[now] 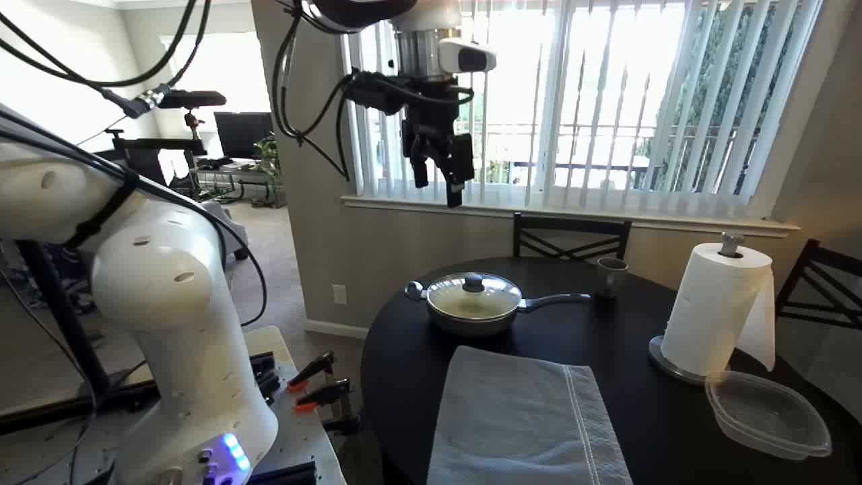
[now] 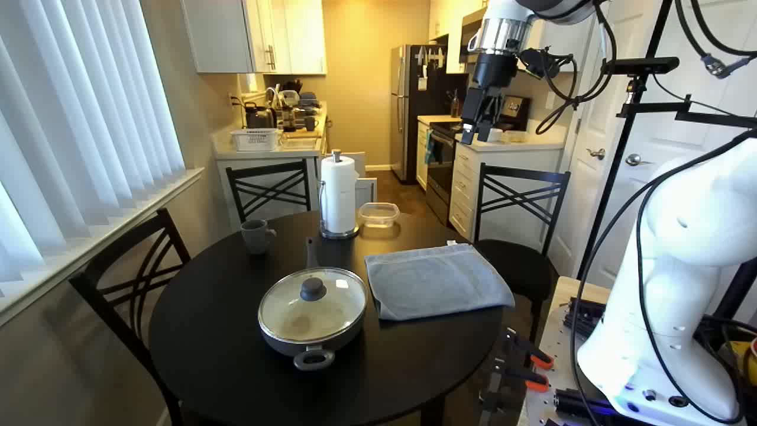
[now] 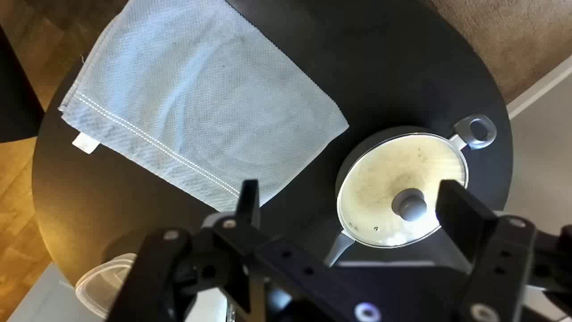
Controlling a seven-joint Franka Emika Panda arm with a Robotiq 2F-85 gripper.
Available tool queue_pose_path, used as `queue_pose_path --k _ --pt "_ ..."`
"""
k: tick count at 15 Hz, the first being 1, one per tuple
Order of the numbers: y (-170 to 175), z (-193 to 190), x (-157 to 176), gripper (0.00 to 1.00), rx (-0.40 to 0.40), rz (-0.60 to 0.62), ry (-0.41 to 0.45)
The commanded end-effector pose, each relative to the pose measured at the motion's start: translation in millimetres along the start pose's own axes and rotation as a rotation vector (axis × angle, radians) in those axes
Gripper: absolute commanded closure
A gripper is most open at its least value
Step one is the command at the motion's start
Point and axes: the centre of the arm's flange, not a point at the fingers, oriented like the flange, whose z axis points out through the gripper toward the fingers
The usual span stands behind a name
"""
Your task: Take the lid off the pot
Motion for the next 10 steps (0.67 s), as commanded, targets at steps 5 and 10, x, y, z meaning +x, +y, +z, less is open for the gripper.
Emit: queue_pose_path --k 5,10 --pt "0.1 0.0 0.0 0.00 0.000 0.000 0.000" --pt "-18.5 31.6 69.5 0.00 0.023 -0.060 0.065"
